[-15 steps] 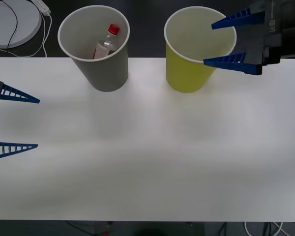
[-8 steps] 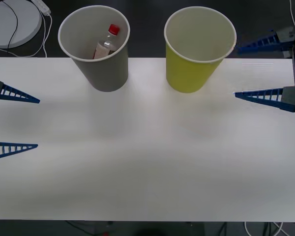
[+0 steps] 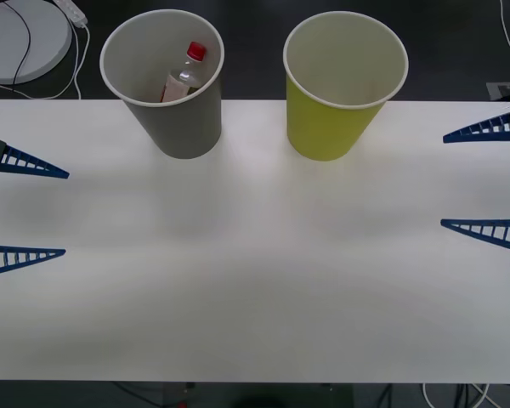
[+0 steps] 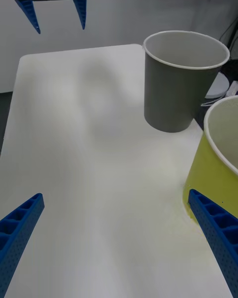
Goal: Put the can into the green bin and the plastic bottle into the gray bin
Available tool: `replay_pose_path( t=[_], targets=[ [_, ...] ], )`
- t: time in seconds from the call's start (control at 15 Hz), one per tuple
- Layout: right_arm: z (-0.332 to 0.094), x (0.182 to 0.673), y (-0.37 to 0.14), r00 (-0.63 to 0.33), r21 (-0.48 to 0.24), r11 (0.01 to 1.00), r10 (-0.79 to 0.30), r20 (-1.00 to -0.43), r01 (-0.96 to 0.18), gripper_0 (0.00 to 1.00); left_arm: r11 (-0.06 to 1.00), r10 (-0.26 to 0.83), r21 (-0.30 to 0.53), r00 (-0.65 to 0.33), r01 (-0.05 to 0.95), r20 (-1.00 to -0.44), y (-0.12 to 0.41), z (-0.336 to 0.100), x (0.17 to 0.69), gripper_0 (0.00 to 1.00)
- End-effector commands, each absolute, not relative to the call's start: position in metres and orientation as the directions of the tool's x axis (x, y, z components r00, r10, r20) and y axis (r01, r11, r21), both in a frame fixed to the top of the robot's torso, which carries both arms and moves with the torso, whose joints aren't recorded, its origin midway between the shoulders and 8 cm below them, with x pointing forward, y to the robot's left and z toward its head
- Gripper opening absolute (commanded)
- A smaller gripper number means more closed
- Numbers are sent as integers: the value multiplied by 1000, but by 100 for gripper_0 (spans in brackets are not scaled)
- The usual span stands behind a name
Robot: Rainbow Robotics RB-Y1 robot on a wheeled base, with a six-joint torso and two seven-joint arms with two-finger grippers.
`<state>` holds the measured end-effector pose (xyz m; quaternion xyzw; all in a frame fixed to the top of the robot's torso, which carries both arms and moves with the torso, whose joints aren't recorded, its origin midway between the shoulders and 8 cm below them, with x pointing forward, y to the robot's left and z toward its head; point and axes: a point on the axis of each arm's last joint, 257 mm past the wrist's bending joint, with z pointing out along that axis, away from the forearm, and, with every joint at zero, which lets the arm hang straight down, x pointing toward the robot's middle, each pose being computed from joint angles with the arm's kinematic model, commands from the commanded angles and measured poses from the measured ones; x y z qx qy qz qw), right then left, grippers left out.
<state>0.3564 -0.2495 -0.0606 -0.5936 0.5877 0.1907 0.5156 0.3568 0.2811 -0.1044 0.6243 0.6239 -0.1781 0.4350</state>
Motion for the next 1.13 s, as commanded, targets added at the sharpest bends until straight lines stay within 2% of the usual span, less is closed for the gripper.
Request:
replay_pose_path(
  t=[0.07, 0.67, 1.13],
  targets=[
    [-66, 349, -258, 231, -380, 207, -511, -828, -902, 100, 157, 624, 321, 158, 934, -765, 281, -104, 357, 100],
    [-78, 328, -269, 248, -358, 120, -523, -816, -926, 100, 157, 624, 321, 158, 934, -765, 281, -104, 357, 100],
    [-80, 326, -269, 243, -351, 117, -523, -817, -929, 100, 157, 624, 321, 158, 934, -765, 281, -104, 357, 100]
  ],
)
